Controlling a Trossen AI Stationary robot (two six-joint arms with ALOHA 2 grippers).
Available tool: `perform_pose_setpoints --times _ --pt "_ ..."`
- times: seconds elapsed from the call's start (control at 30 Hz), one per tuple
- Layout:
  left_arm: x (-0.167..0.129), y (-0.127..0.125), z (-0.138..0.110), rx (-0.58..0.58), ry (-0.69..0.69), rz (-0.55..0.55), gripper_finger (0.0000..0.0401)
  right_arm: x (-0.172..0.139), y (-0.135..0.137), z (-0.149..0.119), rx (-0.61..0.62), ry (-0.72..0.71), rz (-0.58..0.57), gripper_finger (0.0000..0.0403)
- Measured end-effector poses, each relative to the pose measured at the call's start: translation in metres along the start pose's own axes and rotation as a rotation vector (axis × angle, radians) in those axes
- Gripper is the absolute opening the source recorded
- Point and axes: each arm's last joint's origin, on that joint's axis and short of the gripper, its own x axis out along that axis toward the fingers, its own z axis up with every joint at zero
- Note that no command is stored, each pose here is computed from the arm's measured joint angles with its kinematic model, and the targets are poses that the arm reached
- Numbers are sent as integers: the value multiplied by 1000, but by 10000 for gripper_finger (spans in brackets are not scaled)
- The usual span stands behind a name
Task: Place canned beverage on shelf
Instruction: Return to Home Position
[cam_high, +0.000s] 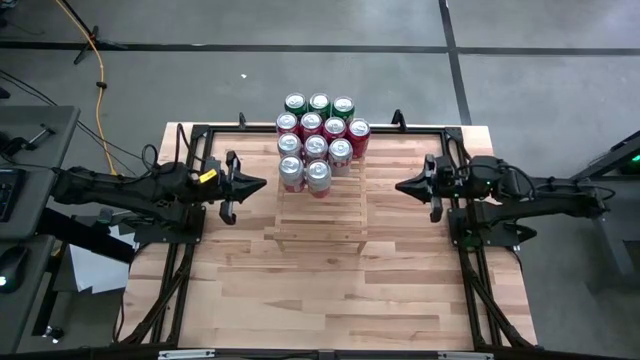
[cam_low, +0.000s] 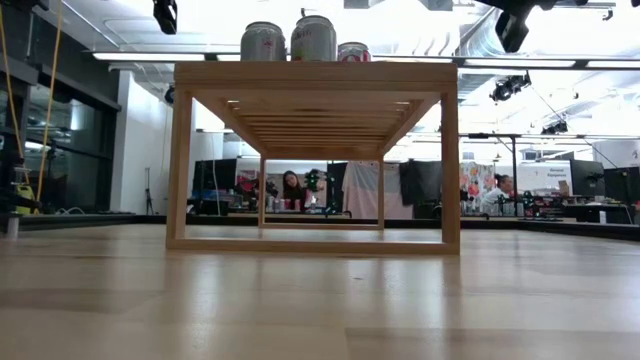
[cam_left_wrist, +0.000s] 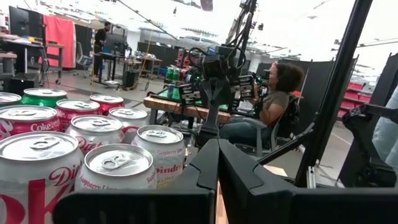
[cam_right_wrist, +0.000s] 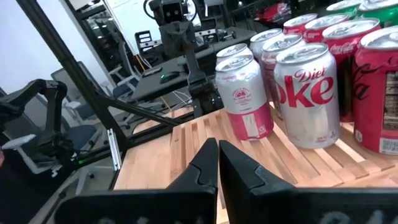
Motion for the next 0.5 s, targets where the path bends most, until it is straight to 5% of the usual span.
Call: perform_pose_setpoints --times 0.5 --pt "0 0 0 19 0 0 1 5 0 -2 6 23 -2 0"
